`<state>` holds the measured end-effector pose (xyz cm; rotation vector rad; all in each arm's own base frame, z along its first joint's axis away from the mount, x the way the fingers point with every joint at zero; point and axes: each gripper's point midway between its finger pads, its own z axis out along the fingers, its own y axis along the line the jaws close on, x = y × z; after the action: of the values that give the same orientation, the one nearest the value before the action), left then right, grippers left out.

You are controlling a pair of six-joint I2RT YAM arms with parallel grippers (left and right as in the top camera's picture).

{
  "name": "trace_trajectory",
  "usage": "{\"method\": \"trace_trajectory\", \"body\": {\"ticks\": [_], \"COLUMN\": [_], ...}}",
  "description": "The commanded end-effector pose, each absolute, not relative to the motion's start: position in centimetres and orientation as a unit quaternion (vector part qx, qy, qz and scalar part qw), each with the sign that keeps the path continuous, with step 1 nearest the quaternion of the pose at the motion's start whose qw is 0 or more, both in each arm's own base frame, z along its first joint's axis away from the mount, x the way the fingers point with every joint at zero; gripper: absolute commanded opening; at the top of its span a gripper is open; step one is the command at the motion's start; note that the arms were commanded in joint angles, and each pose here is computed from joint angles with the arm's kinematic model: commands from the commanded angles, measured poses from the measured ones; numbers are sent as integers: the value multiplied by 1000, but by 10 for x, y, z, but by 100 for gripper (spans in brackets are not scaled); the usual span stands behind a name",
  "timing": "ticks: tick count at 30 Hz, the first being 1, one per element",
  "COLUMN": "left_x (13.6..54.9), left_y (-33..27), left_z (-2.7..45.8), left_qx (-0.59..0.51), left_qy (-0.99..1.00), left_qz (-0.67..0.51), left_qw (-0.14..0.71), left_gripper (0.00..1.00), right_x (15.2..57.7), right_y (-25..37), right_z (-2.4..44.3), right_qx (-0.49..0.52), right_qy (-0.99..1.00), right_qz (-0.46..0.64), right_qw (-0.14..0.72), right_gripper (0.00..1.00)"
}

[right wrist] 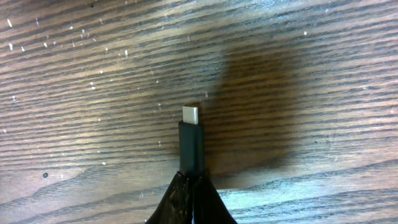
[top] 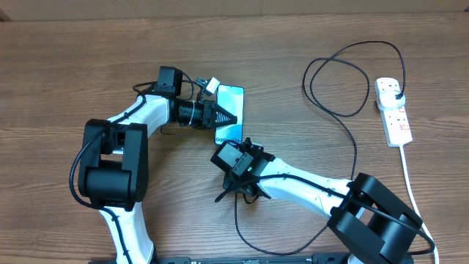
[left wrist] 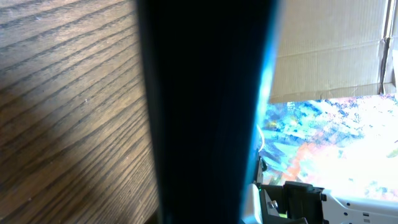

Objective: Plug charger to phone and switch on socket
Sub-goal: 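Lift the plug with the right gripper toward the phone's bottom edge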

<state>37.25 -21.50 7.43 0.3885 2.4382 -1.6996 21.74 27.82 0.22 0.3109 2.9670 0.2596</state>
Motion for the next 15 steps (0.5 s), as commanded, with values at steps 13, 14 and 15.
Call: {"method": "trace_trajectory", "body": {"ticks": [13, 14, 15], "left_x": [373, 373, 373], "left_y": [-217, -217, -217], "left_z": [94, 94, 94], "left_qx": [156, 156, 156], "left_qy": [796, 796, 796], "left_qz": [-576, -576, -576], "left_qw": [98, 98, 98], "left_gripper": [4, 4, 4], "right_x": [215, 215, 215], "right_y": [278, 278, 278], "right_z": [-2, -2, -2], "right_qx": [82, 82, 83], "right_qy": [990, 990, 990], "right_qz": [84, 84, 84], "right_qw": [71, 71, 71], "right_gripper": [4, 4, 4]}}
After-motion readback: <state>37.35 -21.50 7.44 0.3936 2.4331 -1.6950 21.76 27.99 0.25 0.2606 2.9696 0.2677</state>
